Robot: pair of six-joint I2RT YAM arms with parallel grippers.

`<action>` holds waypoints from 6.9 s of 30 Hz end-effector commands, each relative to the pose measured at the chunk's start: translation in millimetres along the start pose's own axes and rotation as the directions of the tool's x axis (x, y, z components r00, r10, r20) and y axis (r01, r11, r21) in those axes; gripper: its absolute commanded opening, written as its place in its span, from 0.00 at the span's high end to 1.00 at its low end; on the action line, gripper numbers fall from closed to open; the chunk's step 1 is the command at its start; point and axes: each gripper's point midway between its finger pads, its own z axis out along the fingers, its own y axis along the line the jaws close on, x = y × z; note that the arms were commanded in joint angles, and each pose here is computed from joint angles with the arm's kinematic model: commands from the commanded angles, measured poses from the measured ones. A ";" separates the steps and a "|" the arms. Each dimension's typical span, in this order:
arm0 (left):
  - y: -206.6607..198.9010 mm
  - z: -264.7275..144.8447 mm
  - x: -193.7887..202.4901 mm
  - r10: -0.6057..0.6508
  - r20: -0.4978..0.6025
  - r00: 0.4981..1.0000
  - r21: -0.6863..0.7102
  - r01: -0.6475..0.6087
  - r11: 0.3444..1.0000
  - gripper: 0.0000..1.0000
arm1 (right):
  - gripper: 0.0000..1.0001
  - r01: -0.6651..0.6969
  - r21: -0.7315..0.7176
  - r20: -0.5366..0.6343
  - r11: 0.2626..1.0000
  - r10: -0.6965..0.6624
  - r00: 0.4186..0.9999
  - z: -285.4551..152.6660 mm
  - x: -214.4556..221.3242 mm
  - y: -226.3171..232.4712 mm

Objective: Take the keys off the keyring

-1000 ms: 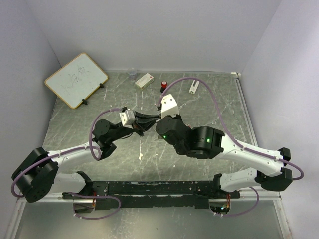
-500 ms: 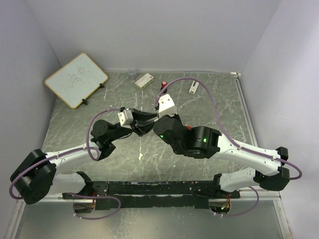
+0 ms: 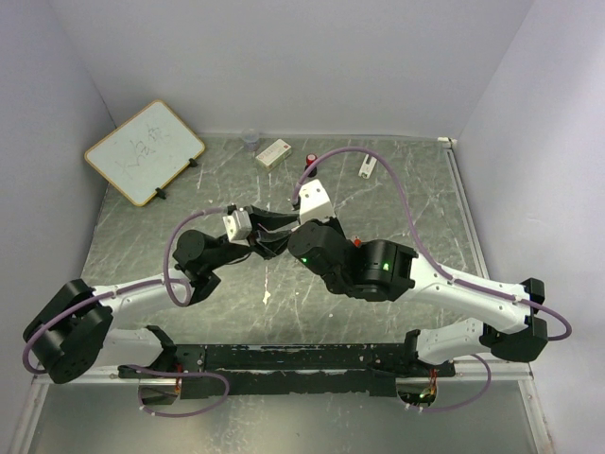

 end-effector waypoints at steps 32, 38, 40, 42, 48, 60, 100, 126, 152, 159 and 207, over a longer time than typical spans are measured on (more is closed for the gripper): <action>-0.5 9.5 7.0 -0.019 0.076 0.997 0.044 0.015 0.999 0.62 | 1.00 -0.035 0.001 0.045 0.999 0.035 0.998 -10.3 -17.9 0.7; -2.0 8.7 9.0 -0.008 0.077 0.997 0.053 0.004 0.999 0.64 | 1.00 -0.032 0.002 0.047 0.999 0.032 0.998 -10.8 -18.4 1.0; -2.6 8.2 7.9 -0.002 0.082 0.997 0.056 -0.002 0.998 0.64 | 1.00 -0.030 -0.002 0.047 1.000 0.030 0.998 -11.2 -18.3 1.7; -3.6 7.6 6.7 0.003 0.088 0.996 0.061 -0.008 0.998 0.63 | 1.00 -0.032 -0.006 0.049 0.999 0.032 0.998 -11.9 -18.8 2.7; -5.8 8.1 4.4 0.011 0.098 0.995 0.075 -0.018 0.997 0.65 | 1.00 -0.031 -0.013 0.053 0.999 0.031 0.998 -13.4 -18.8 3.9; -9.2 8.2 9.0 -0.010 0.093 0.996 0.095 0.001 0.995 0.69 | 1.00 -0.043 -0.015 0.064 0.999 0.044 0.997 -16.6 -20.1 1.3; 14.6 1.6 11.0 0.020 0.056 0.998 -0.057 -0.016 0.998 0.93 | 1.00 -0.041 -0.014 0.069 0.999 0.042 0.997 -17.2 -21.6 3.6; 54.9 -8.6 -16.7 0.100 0.038 0.994 -0.302 -0.084 0.949 0.93 | 1.00 0.005 -0.070 0.029 0.998 -0.003 1.000 -12.7 -7.2 24.1; 30.7 -28.1 -86.7 0.163 0.206 0.965 -0.276 -0.103 0.956 0.93 | 1.00 0.051 -0.037 0.008 0.998 -0.051 0.999 0.3 14.1 31.2; 22.1 -33.6 -105.0 0.176 0.243 0.954 -0.259 -0.111 0.959 0.93 | 1.00 0.053 0.024 0.002 0.998 -0.053 0.999 1.5 19.0 14.4; 101.8 -60.3 110.9 -0.433 -0.109 0.895 -0.443 0.346 0.827 0.93 | 1.00 -0.310 0.039 -0.179 0.950 0.312 0.933 166.8 133.7 -80.9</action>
